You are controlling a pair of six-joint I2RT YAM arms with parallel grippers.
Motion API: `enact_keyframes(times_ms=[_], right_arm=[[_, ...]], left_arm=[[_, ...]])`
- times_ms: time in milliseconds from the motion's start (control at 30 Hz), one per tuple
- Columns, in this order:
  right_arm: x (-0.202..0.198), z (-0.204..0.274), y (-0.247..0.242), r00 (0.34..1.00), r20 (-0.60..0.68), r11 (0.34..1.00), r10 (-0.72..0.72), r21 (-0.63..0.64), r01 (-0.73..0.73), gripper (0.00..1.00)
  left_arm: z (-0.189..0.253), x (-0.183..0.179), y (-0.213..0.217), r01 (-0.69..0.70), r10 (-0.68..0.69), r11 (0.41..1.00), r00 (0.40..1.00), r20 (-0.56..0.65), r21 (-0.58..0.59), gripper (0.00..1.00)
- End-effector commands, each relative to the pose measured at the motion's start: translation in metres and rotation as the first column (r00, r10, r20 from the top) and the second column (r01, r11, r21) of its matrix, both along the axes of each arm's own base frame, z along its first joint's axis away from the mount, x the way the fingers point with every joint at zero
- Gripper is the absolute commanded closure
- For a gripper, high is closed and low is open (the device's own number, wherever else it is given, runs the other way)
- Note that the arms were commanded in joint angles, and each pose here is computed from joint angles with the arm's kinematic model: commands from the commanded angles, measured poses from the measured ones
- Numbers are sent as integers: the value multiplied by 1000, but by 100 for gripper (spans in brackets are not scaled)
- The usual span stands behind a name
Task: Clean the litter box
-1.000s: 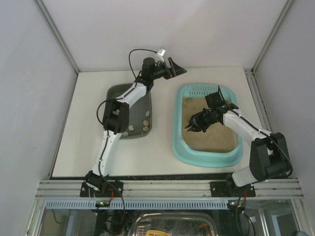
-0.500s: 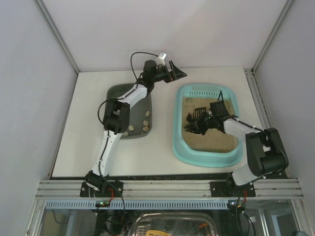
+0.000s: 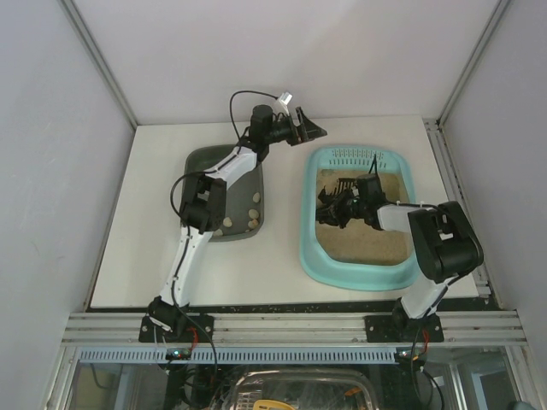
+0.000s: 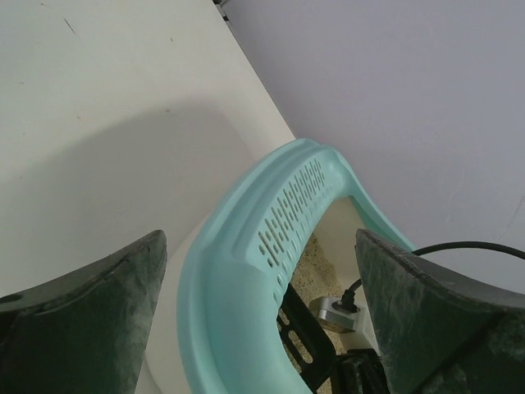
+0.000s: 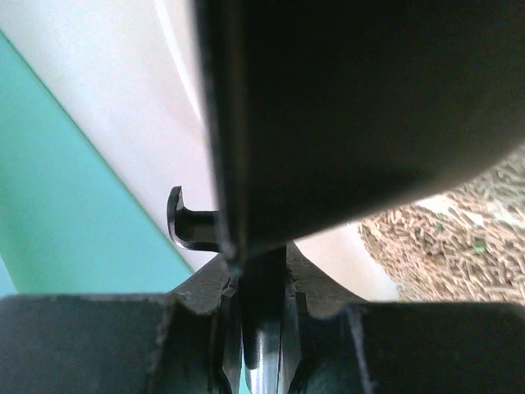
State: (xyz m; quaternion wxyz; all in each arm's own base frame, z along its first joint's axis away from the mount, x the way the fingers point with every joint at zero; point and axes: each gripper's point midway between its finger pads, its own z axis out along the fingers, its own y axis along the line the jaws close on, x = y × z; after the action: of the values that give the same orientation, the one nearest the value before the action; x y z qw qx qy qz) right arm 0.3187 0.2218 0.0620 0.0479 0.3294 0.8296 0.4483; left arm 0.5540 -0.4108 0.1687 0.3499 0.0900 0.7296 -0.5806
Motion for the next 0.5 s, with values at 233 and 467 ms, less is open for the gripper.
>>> enact_keyframes(times_ms=[233, 467], right_arm=[[30, -7, 12, 998, -25, 998, -60, -7, 59, 100], [48, -12, 21, 999, -4, 999, -42, 18, 42, 100]], left_arm=[[37, -10, -2, 36, -32, 998, 997, 77, -46, 0], [37, -11, -2, 33, -29, 998, 998, 55, -61, 0]])
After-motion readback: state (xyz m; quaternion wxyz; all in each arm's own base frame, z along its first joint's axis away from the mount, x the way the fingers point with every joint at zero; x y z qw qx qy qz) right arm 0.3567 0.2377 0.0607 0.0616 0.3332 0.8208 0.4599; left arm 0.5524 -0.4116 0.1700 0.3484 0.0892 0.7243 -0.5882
